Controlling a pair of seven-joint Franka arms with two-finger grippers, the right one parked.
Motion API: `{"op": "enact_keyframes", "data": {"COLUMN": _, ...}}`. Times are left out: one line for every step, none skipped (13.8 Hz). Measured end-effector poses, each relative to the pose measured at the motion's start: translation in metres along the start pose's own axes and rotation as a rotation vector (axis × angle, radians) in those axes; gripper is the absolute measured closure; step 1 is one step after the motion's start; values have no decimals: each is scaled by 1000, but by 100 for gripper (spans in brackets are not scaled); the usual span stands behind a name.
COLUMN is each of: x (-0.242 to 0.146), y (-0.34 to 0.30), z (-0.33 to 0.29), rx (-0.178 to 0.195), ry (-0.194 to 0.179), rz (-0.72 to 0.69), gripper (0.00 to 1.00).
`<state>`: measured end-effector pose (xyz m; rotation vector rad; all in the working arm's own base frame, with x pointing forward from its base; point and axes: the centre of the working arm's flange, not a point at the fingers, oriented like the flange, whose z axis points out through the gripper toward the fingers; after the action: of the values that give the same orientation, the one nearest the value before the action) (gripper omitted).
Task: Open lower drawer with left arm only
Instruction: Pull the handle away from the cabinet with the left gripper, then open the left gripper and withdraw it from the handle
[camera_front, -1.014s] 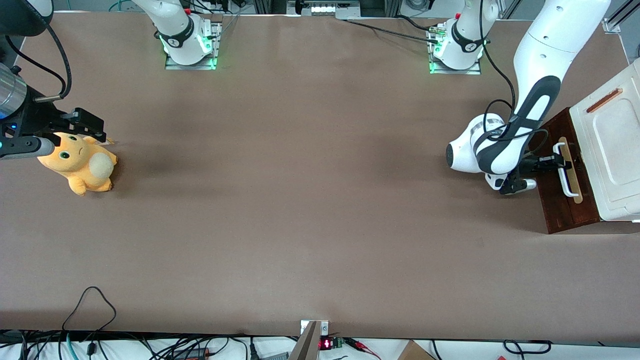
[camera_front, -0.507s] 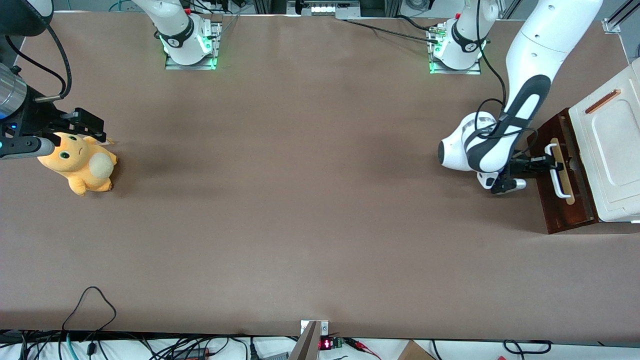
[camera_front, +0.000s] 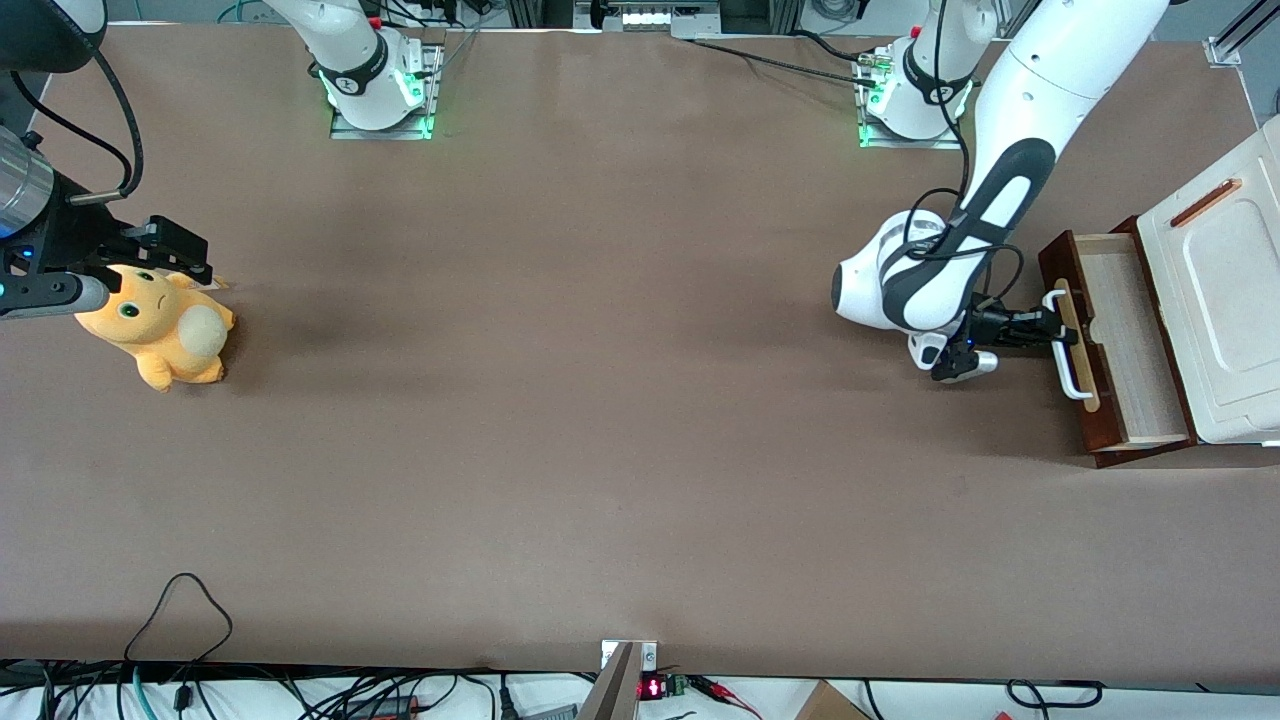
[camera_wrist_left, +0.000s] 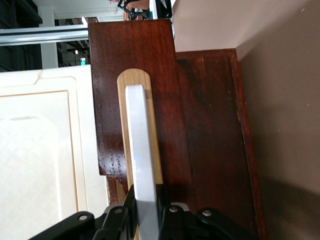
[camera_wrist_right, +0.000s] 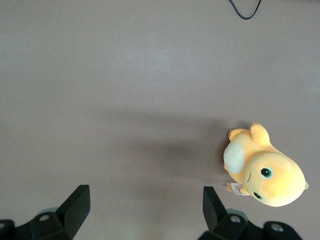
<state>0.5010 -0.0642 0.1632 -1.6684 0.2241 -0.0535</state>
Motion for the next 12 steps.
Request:
{"op": "enact_keyframes", "data": {"x": 0, "y": 0, "z": -2, "rx": 0, "ry": 3, "rz": 0, "gripper": 81}}
{"op": "enact_keyframes", "data": {"x": 0, "y": 0, "z": -3, "rx": -1, "ry": 4, "rz": 0, "gripper": 81}}
{"op": "enact_keyframes", "data": {"x": 0, "y": 0, "z": -3, "rx": -1, "ry": 4, "rz": -1, "gripper": 81}}
{"op": "enact_keyframes", "data": {"x": 0, "y": 0, "z": -3, "rx": -1, "ry": 4, "rz": -1, "gripper": 81}}
{"op": "enact_keyframes", "data": {"x": 0, "y": 0, "z": -3, "rx": -1, "ry": 4, "rz": 0, "gripper": 81}}
{"op": "enact_keyframes", "data": {"x": 2, "y": 2, "z": -8, "rx": -20, "ry": 22, "rz": 5, "gripper": 76}}
{"op": "enact_keyframes", "data": {"x": 6, "y": 1, "z": -17, "rx": -33, "ry": 40, "rz": 5, "gripper": 67}}
{"op": "enact_keyframes", "data": {"x": 8, "y": 0, "z": -25, "rx": -37, "ry": 54, "rz": 1, "gripper": 58}}
{"op": "enact_keyframes", "data": {"x": 9, "y": -1, "z": -31, "rx": -41, "ry": 62, "rz": -1, "gripper": 51}}
{"op": "enact_keyframes", "data": {"x": 10, "y": -2, "z": -33, "rx": -44, "ry": 62, "rz": -4, "gripper": 39}}
{"op": "enact_keyframes", "data": {"x": 11, "y": -4, "z": -35, "rx": -50, "ry": 56, "rz": -9, "gripper": 28}}
{"op": "enact_keyframes", "data": {"x": 13, "y": -8, "z": -37, "rx": -72, "ry": 27, "rz": -25, "gripper": 16}}
